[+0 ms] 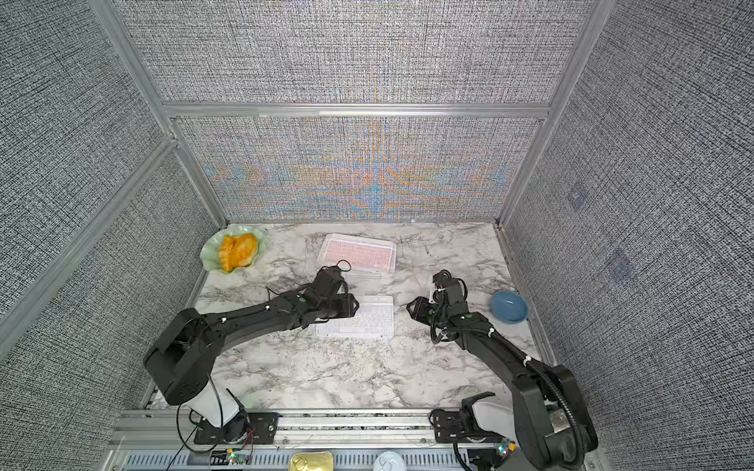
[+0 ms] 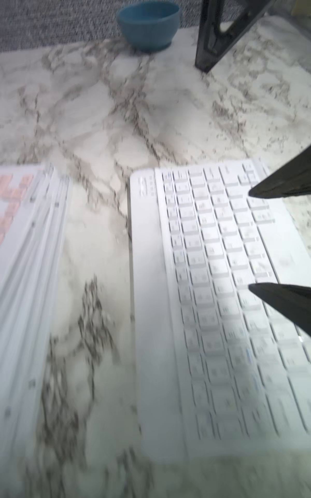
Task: Stack the numeric keypads
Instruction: Move the numeric keypad to the center of the board, then pick up the numeric keypad from the center of the board.
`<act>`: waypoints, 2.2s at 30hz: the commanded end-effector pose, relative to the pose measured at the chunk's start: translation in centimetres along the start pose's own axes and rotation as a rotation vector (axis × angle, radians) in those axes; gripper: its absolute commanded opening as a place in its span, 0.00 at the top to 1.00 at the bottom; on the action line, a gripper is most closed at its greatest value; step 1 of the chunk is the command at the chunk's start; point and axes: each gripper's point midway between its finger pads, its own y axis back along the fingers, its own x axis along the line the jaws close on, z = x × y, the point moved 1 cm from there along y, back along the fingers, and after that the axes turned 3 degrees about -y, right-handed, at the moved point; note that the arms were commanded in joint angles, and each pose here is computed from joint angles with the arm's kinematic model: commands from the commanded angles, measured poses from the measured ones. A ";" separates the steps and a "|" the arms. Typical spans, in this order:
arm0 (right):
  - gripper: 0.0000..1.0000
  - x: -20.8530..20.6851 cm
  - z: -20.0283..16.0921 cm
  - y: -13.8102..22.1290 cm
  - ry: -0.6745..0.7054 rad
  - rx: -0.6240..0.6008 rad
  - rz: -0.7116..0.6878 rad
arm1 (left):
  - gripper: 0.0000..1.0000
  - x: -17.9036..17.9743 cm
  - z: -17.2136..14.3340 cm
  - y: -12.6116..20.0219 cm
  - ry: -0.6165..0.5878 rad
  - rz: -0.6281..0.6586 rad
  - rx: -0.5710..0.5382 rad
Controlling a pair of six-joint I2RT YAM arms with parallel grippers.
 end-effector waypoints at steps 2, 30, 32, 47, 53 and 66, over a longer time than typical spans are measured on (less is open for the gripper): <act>0.58 0.0 -0.6 -1.1 0.028 0.021 -0.009 | 0.48 5.3 -1.9 0.9 0.077 0.108 0.026; 0.55 0.1 -2.1 -5.7 0.050 0.093 -0.046 | 0.49 6.9 -2.5 -1.5 0.026 0.133 0.100; 0.55 0.2 -2.1 -5.9 0.044 0.093 -0.045 | 0.49 6.9 -2.7 -1.6 0.025 0.129 0.108; 0.54 0.7 -3.0 -6.9 0.008 0.107 -0.014 | 0.49 6.3 -3.2 -2.2 0.023 0.089 0.136; 0.54 1.6 -3.2 -6.8 -0.035 0.103 0.043 | 0.49 6.0 -3.7 -2.3 0.024 0.081 0.146; 0.54 4.0 -2.3 -5.7 -0.049 0.081 0.148 | 0.49 5.4 -5.3 -2.9 0.014 0.080 0.177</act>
